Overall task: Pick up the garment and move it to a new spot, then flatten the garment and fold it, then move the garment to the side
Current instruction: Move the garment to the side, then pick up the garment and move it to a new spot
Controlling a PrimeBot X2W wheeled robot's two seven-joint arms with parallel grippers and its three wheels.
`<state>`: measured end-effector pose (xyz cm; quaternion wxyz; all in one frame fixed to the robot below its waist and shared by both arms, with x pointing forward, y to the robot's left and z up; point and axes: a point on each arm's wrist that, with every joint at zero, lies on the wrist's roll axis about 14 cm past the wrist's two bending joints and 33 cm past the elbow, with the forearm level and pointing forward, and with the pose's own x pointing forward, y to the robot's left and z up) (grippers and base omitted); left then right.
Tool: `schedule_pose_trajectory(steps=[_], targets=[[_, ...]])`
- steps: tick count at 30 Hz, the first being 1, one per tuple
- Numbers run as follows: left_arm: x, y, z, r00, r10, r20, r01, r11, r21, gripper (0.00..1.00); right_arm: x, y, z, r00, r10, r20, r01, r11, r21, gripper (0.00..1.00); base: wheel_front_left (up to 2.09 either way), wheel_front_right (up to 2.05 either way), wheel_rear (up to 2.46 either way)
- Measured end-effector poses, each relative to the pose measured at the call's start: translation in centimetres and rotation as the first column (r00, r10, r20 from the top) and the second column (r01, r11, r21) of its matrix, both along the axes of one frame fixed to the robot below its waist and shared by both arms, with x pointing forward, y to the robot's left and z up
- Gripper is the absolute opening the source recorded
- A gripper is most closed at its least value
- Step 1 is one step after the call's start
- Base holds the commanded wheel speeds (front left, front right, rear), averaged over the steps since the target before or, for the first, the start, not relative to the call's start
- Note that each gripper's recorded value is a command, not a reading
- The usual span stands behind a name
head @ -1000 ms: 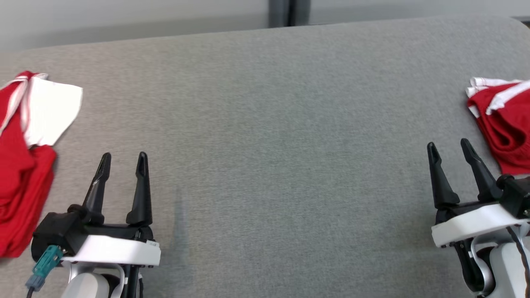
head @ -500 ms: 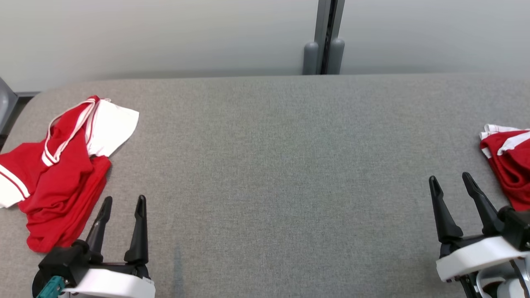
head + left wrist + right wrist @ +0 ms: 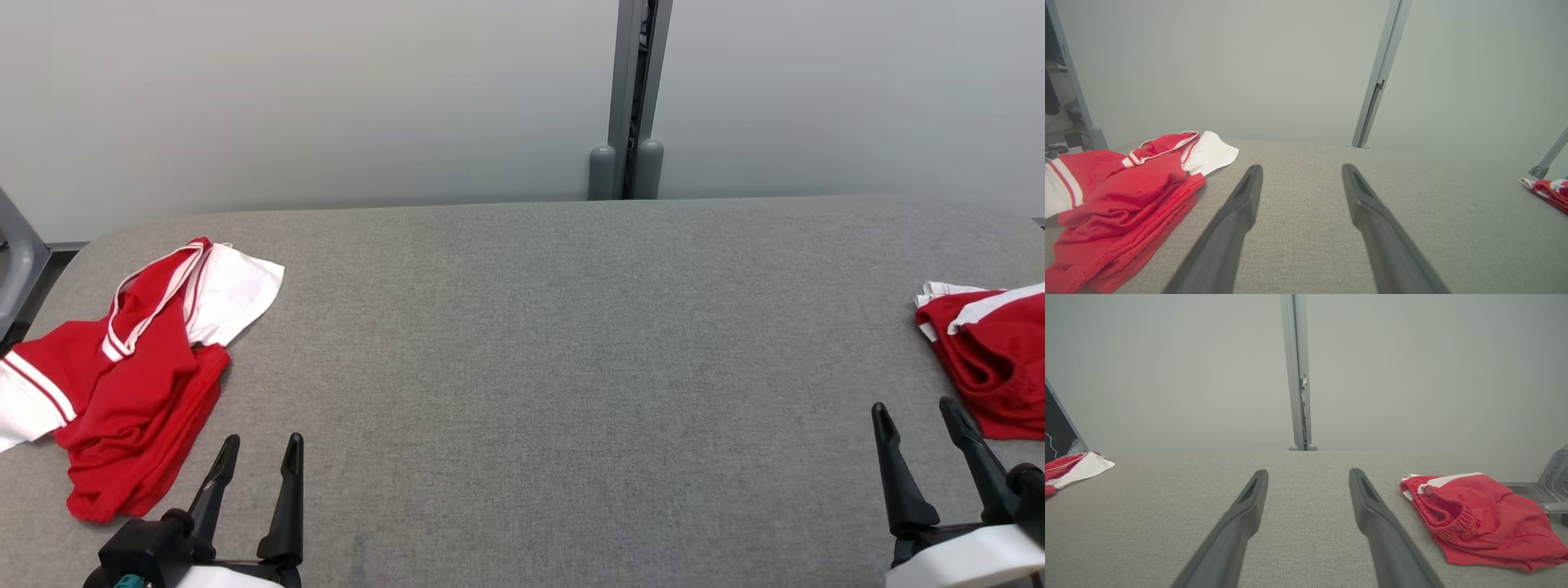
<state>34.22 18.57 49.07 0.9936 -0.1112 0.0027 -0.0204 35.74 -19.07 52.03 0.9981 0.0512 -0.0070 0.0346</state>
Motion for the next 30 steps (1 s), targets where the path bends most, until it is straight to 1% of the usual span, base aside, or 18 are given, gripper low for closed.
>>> schedule_pose_trajectory(steps=[8,30], targets=[[-0.2,0.0,-0.2,1.000,-0.004,-0.009,0.004,1.000,-0.001,1.00,-0.8,-0.4,0.6,1.000,-0.013,0.000,0.013,1.000,-0.023,1.00,0.00,0.00,0.00],[-0.2,0.0,-0.8,0.999,-0.008,-0.031,0.008,1.000,0.001,1.00,-1.0,-0.2,0.8,1.000,-0.018,0.002,0.018,1.000,-0.019,1.00,0.00,0.00,0.00]])
